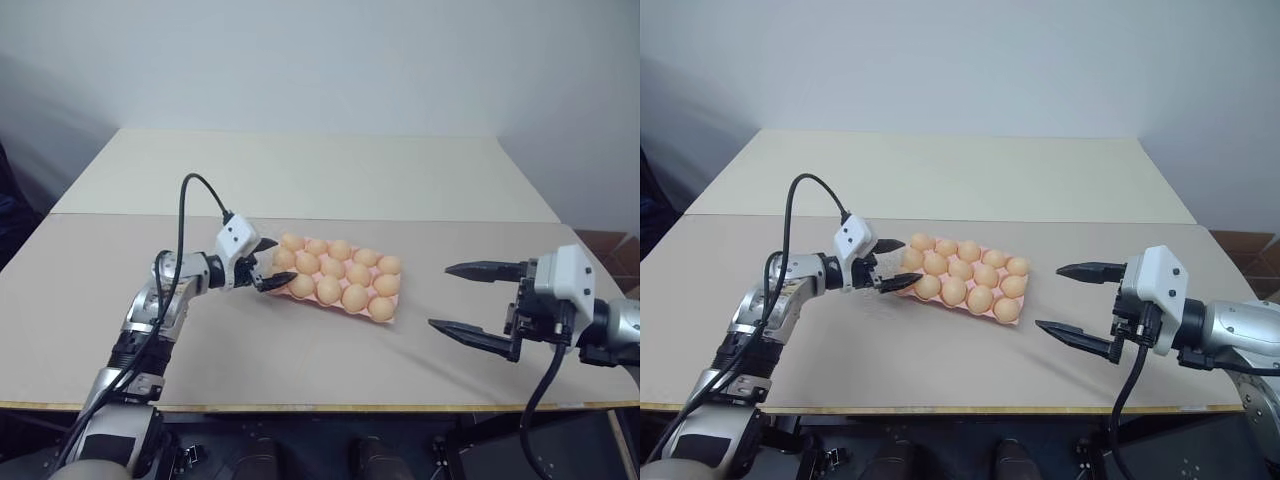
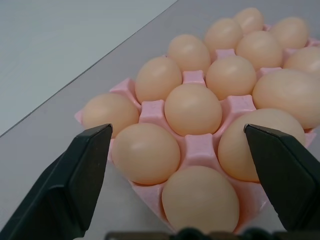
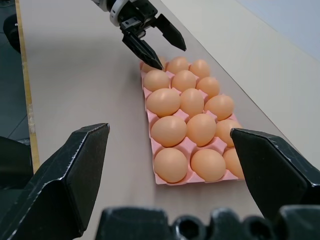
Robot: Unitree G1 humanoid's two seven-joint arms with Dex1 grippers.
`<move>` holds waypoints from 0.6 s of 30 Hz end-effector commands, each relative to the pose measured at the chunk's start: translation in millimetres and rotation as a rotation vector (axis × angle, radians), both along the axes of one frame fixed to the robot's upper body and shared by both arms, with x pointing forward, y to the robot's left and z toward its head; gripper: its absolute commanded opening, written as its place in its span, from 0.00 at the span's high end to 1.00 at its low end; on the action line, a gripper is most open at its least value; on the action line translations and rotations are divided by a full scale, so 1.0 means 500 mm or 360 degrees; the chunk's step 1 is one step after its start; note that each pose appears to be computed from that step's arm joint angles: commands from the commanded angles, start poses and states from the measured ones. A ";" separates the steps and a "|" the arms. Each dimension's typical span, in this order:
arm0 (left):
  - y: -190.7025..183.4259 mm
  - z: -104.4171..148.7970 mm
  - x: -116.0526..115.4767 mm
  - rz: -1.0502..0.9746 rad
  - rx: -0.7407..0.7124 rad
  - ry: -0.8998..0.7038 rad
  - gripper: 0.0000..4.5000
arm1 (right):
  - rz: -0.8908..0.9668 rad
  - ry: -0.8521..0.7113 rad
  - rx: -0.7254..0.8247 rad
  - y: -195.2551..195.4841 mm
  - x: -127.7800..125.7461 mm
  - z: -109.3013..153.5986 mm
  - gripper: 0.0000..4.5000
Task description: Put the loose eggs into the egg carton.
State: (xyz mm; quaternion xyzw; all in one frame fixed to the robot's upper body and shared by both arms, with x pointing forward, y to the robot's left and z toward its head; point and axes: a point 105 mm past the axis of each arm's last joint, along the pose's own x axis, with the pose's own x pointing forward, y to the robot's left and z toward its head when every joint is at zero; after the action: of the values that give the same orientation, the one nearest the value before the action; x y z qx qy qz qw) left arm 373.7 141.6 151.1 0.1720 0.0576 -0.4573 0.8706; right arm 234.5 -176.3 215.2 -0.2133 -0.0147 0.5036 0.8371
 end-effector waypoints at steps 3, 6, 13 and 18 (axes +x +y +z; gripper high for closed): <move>0.023 0.042 -0.017 0.0005 -0.0034 -0.0104 0.01 | 0.0000 -0.0076 0.0025 0.000 0.000 0.022 0.00; 0.041 0.067 -0.025 0.0008 -0.0052 -0.0172 0.01 | 0.0010 -0.0077 0.0034 0.003 0.004 0.023 0.00; 0.120 0.142 -0.087 -0.0008 -0.0087 -0.0282 0.01 | 0.0043 -0.0066 0.0052 0.007 0.011 0.019 0.00; 0.182 0.155 -0.165 0.0028 0.0016 -0.0236 0.01 | 0.0066 -0.0007 0.0069 0.003 0.013 0.006 0.00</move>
State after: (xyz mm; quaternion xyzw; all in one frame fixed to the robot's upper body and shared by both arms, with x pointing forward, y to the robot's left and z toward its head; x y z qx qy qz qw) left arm 302.0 233.1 210.1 0.1968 0.0223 -0.4279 0.8819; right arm 242.6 -174.4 211.4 -0.1898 -0.0138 0.5170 0.8345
